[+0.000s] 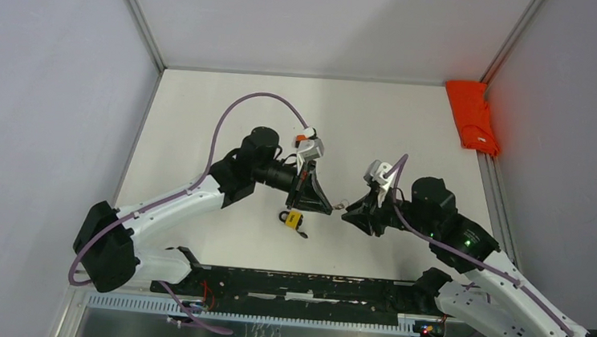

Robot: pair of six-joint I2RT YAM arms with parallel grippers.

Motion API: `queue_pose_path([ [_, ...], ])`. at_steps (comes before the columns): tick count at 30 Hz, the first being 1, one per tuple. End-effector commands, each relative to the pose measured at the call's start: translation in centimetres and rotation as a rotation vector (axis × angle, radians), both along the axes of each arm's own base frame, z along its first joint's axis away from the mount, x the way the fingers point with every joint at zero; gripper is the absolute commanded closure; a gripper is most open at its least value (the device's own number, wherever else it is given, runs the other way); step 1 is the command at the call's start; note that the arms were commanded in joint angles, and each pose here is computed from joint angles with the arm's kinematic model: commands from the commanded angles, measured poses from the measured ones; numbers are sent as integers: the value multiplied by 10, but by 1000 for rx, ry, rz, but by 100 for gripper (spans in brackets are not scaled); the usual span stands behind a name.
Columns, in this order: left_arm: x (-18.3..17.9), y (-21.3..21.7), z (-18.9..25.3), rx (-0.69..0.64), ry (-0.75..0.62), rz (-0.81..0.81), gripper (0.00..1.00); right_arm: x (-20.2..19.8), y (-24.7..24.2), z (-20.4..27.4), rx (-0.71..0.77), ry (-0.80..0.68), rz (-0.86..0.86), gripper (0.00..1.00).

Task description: Unlock with the key

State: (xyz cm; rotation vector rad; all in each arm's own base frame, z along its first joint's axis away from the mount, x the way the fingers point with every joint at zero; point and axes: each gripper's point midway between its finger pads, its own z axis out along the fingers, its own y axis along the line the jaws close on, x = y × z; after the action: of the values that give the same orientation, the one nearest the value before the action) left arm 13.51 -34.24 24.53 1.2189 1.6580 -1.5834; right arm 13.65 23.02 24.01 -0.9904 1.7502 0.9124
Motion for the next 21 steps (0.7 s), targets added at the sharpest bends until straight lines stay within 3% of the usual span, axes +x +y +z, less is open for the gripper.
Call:
queue_pose_path([
  [1,7,0,33,-66,-137,21,98,5,-3,0,-13,3,-40,64],
  [3,9,0,30,-47,-134,36,98,12,-4,13,14,-25,-80,59],
  [13,18,0,19,-3,-132,83,98,32,-8,75,177,-114,-216,54],
  [21,19,-1,22,-5,-135,90,98,35,20,49,187,-36,-133,54],
])
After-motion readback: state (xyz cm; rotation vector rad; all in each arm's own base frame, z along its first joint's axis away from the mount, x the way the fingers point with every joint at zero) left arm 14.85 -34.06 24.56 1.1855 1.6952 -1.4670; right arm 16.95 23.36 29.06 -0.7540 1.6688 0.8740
